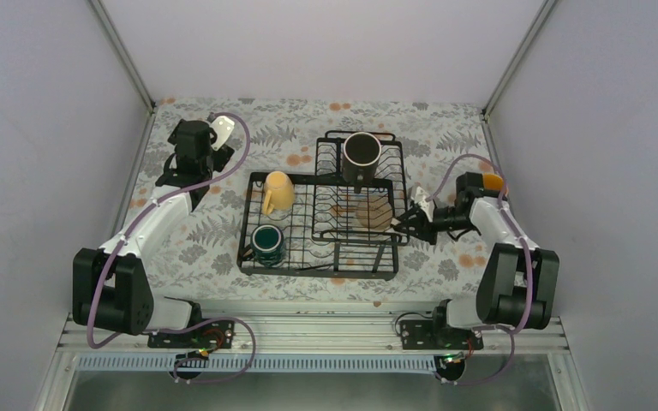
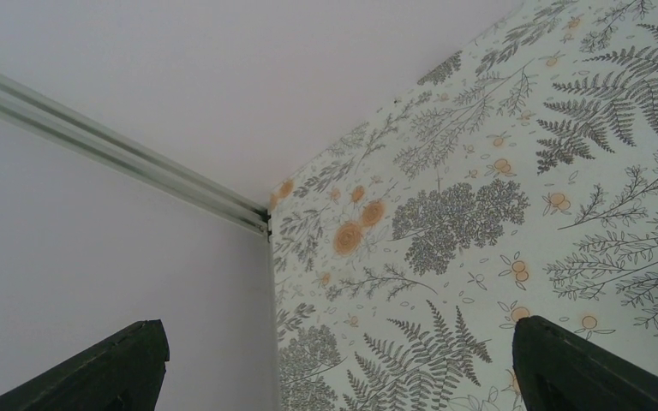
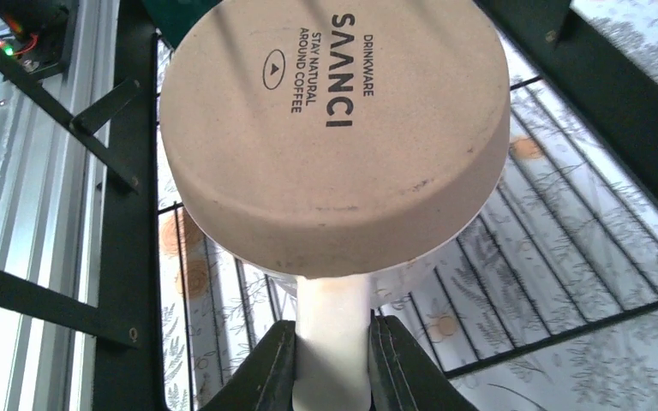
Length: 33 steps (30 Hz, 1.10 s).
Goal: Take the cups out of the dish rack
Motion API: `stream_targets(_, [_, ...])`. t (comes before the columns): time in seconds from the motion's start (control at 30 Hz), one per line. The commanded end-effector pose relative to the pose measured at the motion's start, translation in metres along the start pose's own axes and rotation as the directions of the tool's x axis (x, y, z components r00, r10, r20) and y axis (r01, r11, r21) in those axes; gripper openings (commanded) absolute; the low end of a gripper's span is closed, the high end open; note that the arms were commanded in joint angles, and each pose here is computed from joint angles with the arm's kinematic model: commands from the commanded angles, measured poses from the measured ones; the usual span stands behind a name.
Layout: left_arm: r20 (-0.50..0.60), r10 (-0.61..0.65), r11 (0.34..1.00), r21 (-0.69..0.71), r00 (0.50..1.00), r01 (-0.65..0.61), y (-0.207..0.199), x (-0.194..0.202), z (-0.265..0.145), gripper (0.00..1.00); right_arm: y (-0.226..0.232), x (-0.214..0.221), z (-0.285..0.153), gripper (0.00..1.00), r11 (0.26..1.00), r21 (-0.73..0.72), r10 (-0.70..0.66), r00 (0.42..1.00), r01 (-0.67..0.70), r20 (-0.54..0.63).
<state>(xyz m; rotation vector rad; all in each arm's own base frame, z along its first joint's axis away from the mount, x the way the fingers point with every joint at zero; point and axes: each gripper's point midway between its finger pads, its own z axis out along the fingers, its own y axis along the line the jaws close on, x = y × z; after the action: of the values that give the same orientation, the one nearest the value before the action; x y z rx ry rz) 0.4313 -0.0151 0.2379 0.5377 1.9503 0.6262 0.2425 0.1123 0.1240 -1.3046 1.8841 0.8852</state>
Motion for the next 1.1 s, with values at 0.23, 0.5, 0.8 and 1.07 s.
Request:
stream_targets(0.23, [0.029, 0.002, 1.000, -0.021, 1.000, -0.001, 0.006, -0.006, -0.007, 1.00, -0.036, -0.033, -0.058, 0.04, 0.979, 0.203, -0.032, 0.999, 0.026, 0.025])
stream_targets(0.5, [0.040, -0.006, 1.000, -0.020, 0.999, 0.007, 0.009, -0.011, -0.008, 1.00, -0.066, -0.019, -0.110, 0.04, 0.878, 0.458, -0.028, 0.970, 0.140, -0.242])
stream_targets(0.8, [0.057, -0.009, 1.000, -0.022, 0.998, 0.010, 0.010, -0.014, -0.010, 1.00, -0.073, 0.006, -0.168, 0.04, 0.719, 0.602, 0.064, 0.829, 0.348, -0.556])
stream_targets(1.07, [0.059, -0.006, 0.999, -0.031, 0.998, 0.007, 0.010, -0.013, -0.009, 1.00, -0.070, 0.024, -0.197, 0.04, 0.558, 0.550, 0.044, 0.640, 0.621, -0.767])
